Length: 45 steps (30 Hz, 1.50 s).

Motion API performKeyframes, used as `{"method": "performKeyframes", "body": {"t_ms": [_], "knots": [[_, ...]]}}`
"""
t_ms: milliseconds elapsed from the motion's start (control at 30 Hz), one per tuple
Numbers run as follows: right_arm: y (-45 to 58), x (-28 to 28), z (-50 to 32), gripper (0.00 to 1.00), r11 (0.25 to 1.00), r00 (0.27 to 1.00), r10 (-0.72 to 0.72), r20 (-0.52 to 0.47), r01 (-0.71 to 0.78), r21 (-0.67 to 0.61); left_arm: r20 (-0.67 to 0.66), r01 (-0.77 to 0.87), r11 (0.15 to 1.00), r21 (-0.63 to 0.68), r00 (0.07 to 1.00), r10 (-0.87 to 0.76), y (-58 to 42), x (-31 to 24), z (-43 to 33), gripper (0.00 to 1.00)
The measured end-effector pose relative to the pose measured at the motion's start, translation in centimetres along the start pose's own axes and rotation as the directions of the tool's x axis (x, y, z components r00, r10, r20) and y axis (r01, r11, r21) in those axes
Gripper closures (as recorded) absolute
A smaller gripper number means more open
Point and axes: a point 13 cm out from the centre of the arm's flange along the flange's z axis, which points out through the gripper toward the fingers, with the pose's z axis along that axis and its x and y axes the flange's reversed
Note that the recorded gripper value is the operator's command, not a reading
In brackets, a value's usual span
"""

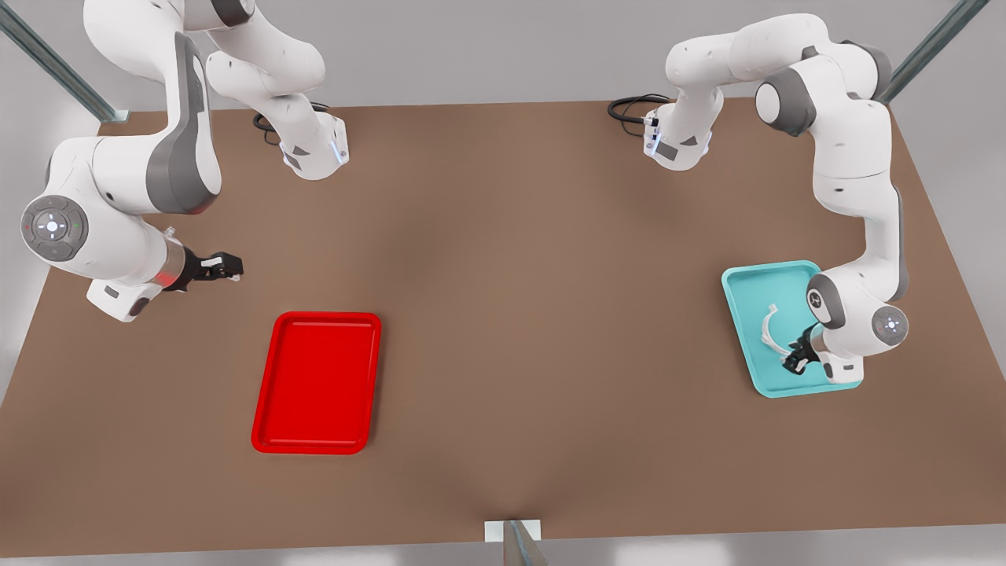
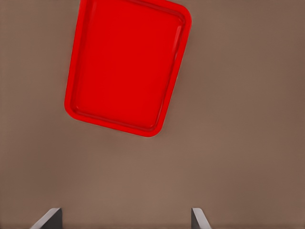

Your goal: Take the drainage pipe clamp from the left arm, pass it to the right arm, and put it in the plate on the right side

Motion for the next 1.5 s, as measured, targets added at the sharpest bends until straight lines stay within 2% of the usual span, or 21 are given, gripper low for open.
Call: {"method": "performKeyframes", "body": {"t_ms": [33, 100, 167, 367, 467, 600, 633, 733, 833, 933, 1100, 1233, 1367, 1500], "knots": [[0.0, 0.0, 0.0, 0.0, 1.0, 1.0, 0.0, 0.0, 0.0, 0.0, 0.002, 0.009, 1.0, 0.002, 1.0, -0.009, 0.0, -0.1, -0.1, 0.44], [0.0, 0.0, 0.0, 0.0, 1.0, 1.0, 0.0, -0.001, 0.0, 0.0, 0.005, 0.025, 1.0, 0.004, 1.0, -0.026, 0.0, -0.2, -0.1, 0.65], [0.0, 0.0, 0.0, 0.0, 1.0, 1.0, 0.0, -0.001, 0.0, 0.0, 0.007, 0.04, 0.999, 0.004, 0.999, -0.04, 0.0, -0.2, -0.2, 0.79], [0.0, 0.0, 0.0, 0.0, 1.0, 1.0, 0.0, -0.001, 0.0, 0.0, 0.008, 0.07, 0.997, 0.01, 0.997, -0.07, -0.5, 0.0, -2.5, 0.79], [0.0, -0.1, 0.0, 0.0, 1.0, 1.0, 0.0, 0.0, 0.0, 0.0, 0.018, 0.046, 0.998, 0.036, 0.999, -0.047, -2.7, 1.6, -8.7, 0.79], [1.8, -1.5, 1.1, 0.0, 1.0, 0.999, -0.031, -0.012, 0.031, 0.001, -0.007, -0.028, 0.997, 0.074, 1.0, 0.028, -9.3, 6.3, -15.7, 0.79], [3.0, -2.3, 1.8, 0.0, 0.999, 0.999, -0.048, -0.018, 0.048, -0.006, -0.022, -0.053, 0.995, 0.087, 0.998, 0.055, -11.5, 7.8, -17.3, 0.79], [7.5, -5.4, 4.1, 0.0, 0.993, 0.994, -0.109, -0.021, 0.108, -0.043, -0.095, -0.165, 0.978, 0.128, 0.979, 0.177, -19.3, 16.6, -19.7, 0.79], [13.8, -7.6, 5.9, 0.0, 0.983, 0.986, -0.166, 0.008, 0.166, -0.072, -0.123, -0.282, 0.952, 0.116, 0.947, 0.296, -26.9, 28.6, -19.8, 0.79], [21.3, -9.1, 7.3, 0.0, 0.975, 0.978, -0.205, 0.047, 0.208, -0.072, -0.122, -0.3, 0.948, 0.106, 0.942, 0.312, -32.2, 36.8, -19.3, 0.79], [30.8, -9.8, 10.0, 0.0, 0.978, 0.978, -0.186, 0.094, 0.193, -0.074, -0.146, -0.132, 0.985, 0.11, 0.978, 0.147, -36.5, 43.7, -19.2, 0.79], [35.3, -9.3, 12.8, 0.0, 0.988, 0.985, -0.123, 0.119, 0.132, -0.079, -0.185, 0.085, 0.99, 0.117, 0.981, -0.062, -38.3, 45.9, -19.6, 0.79], [39.3, -9.2, 15.8, 0.0, 0.992, 0.982, -0.06, 0.179, 0.078, -0.096, -0.229, 0.301, 0.946, 0.119, 0.936, -0.269, -39.7, 46.4, -19.8, 0.79], [42.3, -10.9, 17.7, 0.0, 0.991, 0.962, 0.005, 0.274, 0.033, -0.133, -0.262, 0.44, 0.892, 0.1, 0.877, -0.403, -41.0, 48.9, -18.7, 0.79]]}}
